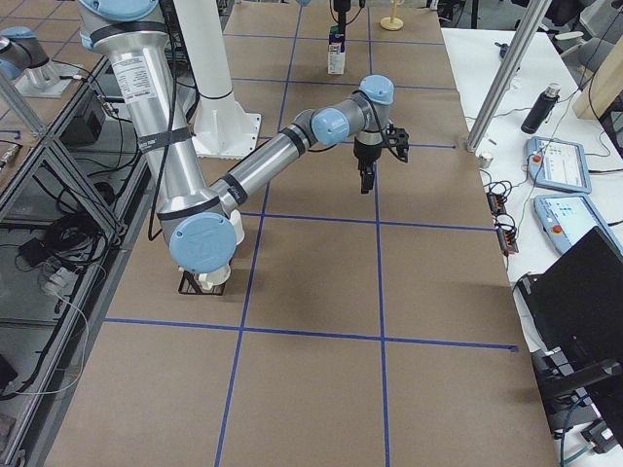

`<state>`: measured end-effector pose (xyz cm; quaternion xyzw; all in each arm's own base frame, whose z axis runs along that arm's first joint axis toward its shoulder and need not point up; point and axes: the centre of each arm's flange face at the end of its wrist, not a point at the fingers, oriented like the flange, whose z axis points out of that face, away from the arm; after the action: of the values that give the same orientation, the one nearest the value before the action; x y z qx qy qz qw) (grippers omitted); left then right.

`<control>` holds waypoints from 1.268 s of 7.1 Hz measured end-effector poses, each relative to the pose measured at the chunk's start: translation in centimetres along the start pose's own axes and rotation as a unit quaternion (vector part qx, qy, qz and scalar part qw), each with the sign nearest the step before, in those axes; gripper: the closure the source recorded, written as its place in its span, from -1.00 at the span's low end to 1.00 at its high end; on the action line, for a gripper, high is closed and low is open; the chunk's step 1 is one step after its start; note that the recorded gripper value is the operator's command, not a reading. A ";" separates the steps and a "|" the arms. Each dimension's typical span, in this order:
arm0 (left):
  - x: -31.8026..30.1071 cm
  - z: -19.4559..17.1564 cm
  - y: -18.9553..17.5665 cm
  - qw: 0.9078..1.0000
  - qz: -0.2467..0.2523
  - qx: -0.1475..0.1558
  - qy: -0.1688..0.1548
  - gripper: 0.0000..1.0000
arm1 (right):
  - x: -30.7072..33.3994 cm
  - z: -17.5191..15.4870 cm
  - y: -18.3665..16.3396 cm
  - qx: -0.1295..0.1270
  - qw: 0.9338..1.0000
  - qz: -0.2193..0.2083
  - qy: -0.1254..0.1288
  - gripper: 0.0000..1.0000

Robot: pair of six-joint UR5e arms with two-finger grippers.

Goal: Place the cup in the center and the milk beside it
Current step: 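Grasp the Pascual milk carton with the left gripper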

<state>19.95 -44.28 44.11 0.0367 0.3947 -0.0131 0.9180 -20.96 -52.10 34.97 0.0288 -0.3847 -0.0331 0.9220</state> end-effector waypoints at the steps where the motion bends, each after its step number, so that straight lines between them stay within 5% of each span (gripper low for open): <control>1: -0.1 0.4 0.5 1.000 0.003 -0.004 0.000 -0.96 | 0.0 0.0 0.1 0.000 1.000 0.000 0.000 -1.00; 3: -0.6 0.9 1.2 1.000 0.006 -0.007 0.000 -0.78 | 0.0 -0.1 0.2 0.000 1.000 0.000 0.000 -1.00; 7: -0.8 0.9 1.4 1.000 0.005 -0.007 -0.001 0.29 | 0.2 -0.2 0.2 0.001 1.000 0.001 0.000 -1.00; 9: 0.0 0.4 1.0 1.000 0.005 -0.002 0.005 0.30 | 2.1 -0.8 0.5 0.004 1.000 0.015 0.003 -1.00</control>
<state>20.27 -43.36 44.44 0.0366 0.3987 -0.0074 0.9163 -18.91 -51.78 35.97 0.0266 -0.3821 -0.0172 0.9236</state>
